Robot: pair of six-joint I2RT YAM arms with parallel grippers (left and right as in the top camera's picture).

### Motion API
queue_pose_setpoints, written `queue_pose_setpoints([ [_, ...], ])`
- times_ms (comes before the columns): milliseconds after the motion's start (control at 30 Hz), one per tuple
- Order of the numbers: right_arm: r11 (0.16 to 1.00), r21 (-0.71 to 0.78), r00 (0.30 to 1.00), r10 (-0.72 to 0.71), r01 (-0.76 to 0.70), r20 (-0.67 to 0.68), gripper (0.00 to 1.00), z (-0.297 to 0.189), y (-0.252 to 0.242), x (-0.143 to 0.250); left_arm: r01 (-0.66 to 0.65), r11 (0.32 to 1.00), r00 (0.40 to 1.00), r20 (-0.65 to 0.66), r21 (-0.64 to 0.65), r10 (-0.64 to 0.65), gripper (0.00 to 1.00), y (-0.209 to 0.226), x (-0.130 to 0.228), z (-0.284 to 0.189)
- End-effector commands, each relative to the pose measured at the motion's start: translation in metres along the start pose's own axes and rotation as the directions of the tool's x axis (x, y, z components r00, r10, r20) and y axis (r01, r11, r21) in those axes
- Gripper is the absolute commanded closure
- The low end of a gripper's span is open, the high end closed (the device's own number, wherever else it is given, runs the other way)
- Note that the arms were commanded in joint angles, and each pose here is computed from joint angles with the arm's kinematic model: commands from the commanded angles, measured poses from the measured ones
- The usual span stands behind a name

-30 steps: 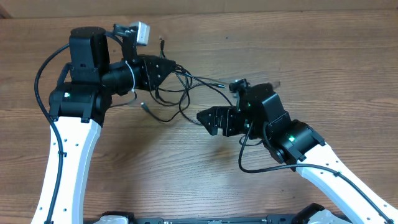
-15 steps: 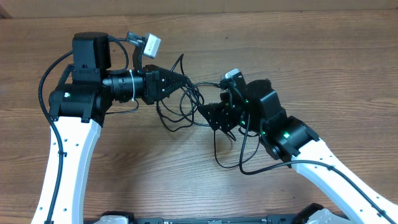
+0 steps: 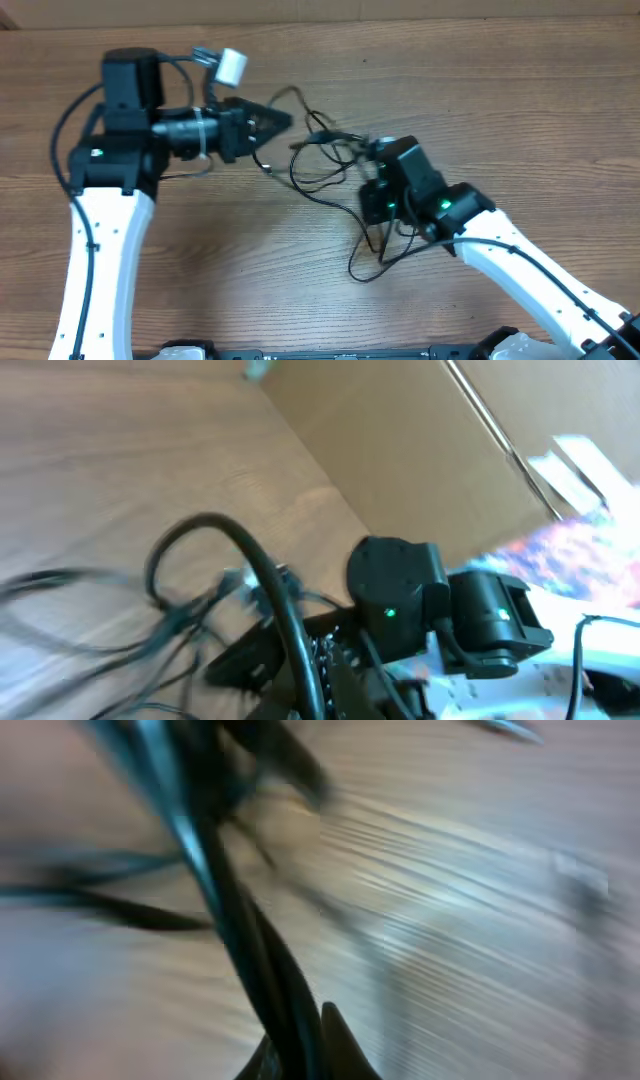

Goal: Untangle cables

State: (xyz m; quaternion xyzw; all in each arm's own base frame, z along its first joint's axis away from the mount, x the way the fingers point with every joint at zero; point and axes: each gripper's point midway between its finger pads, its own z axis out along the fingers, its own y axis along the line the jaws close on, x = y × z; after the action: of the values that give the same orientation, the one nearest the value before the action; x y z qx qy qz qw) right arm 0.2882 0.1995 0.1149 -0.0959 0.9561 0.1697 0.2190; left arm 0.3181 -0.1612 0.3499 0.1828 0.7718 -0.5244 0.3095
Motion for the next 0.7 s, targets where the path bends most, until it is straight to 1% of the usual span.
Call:
queue_pose_setpoints([
  [0, 0.943, 0.248, 0.975, 0.21, -0.22, 0.066, 0.96, -0.01, -0.077, -0.009, 0.03, 0.995, 0.991, 0.13, -0.092, -0.018, 0.96, 0.027, -0.024, -0.049],
  [133, 0.903, 0.292, 0.949, 0.306, -0.315, 0.078, 0.96, -0.019, -0.112, -0.008, 0.14, 0.972, 0.961, 0.263, -0.188, -0.087, 0.96, 0.058, -0.036, -0.101],
  [233, 0.873, 0.314, 0.928, 0.361, -0.373, 0.098, 0.96, -0.024, -0.132, -0.008, 0.225, 0.945, 0.925, 0.356, -0.237, -0.131, 0.96, 0.076, -0.039, -0.139],
  [300, 0.852, 0.322, 0.91, 0.401, -0.413, 0.107, 0.96, -0.026, -0.14, -0.006, 0.251, 0.934, 0.911, 0.388, -0.255, -0.139, 0.96, 0.082, -0.038, -0.153],
  [333, 0.83, 0.332, 0.893, 0.436, -0.448, 0.113, 0.96, -0.029, -0.147, -0.003, 0.29, 0.916, 0.892, 0.426, -0.278, -0.153, 0.96, 0.09, -0.037, -0.169],
  [433, 0.824, 0.335, 0.888, 0.445, -0.456, 0.114, 0.96, -0.03, -0.15, -0.003, 0.363, 0.878, 0.864, 0.465, -0.311, -0.193, 0.96, 0.101, -0.031, -0.183],
  [533, 0.838, 0.298, 0.888, 0.451, -0.457, 0.093, 0.96, -0.027, -0.143, -0.002, 0.43, 0.828, 0.846, 0.481, -0.359, -0.231, 0.96, 0.114, -0.021, -0.189],
  [600, 0.848, 0.267, 0.887, 0.456, -0.458, 0.073, 0.96, -0.025, -0.136, -0.001, 0.439, 0.819, 0.843, 0.484, -0.368, -0.234, 0.96, 0.116, -0.02, -0.19],
  [667, 0.848, 0.266, 0.887, 0.457, -0.459, 0.071, 0.96, -0.025, -0.136, -0.001, 0.437, 0.821, 0.836, 0.504, -0.367, -0.219, 0.96, 0.116, -0.027, -0.193],
])
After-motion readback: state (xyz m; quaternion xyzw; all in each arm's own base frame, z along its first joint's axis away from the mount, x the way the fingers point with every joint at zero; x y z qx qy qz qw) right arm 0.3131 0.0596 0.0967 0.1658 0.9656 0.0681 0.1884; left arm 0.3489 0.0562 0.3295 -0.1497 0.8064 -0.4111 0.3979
